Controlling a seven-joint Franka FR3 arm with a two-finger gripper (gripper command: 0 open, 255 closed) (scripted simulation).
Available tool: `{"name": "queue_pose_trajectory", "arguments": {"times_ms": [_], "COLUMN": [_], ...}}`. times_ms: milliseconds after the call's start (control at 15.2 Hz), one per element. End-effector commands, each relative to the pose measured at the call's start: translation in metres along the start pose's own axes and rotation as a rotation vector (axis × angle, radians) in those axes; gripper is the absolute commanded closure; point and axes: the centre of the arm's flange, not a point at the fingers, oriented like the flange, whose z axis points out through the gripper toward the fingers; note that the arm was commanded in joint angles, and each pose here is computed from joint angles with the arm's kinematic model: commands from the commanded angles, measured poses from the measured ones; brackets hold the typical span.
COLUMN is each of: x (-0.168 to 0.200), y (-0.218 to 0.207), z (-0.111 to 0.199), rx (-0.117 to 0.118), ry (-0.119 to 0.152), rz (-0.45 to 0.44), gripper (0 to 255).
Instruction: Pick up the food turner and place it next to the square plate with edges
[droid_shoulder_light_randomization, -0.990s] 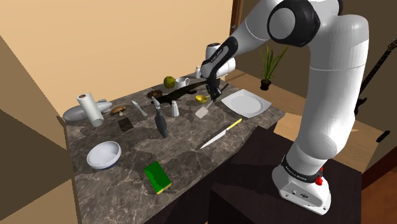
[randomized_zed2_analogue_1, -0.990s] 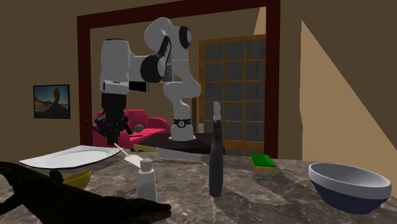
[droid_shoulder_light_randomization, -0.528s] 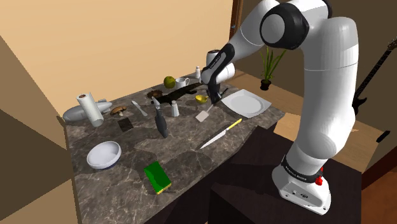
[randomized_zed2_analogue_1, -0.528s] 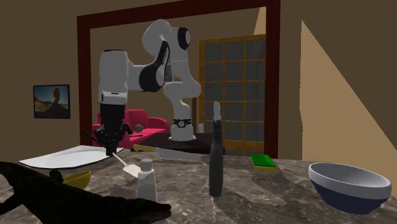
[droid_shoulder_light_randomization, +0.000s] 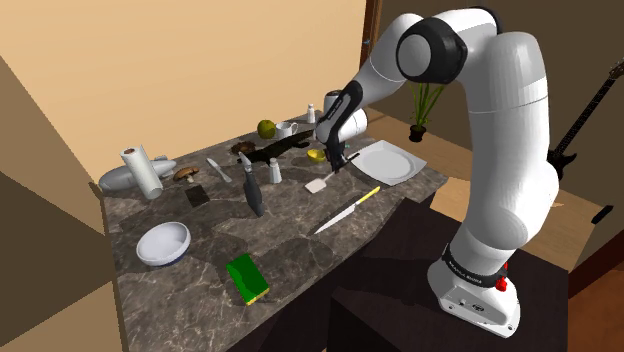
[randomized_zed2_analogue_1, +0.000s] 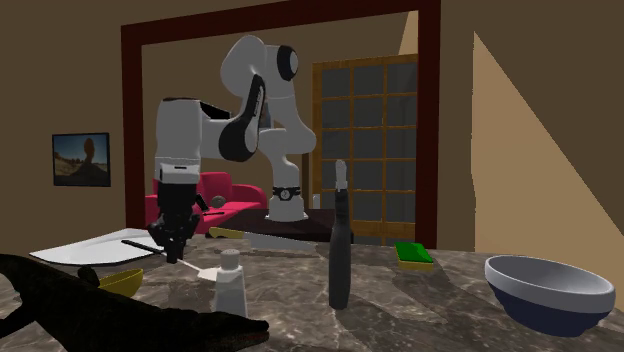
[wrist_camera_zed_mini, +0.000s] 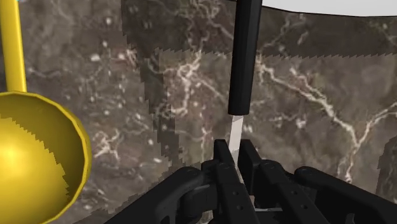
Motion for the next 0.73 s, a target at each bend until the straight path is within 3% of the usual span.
{"name": "queue_pose_trajectory", "arguments": {"times_ms": [0,462,528,660], "x": [0.0010,0.0010,0.0010,0.0010], "y": [-0.0003,-0.0003,-0.0003,-0.0003], "z": [0.0098,0.0098,0.0098,0.0098], "rx": [0.000,0.000,0.000,0.000], "ry": [0.000,0.000,0.000,0.000], "rz": [0.000,0.000,0.000,0.000], "gripper": [255,255,0,0]}}
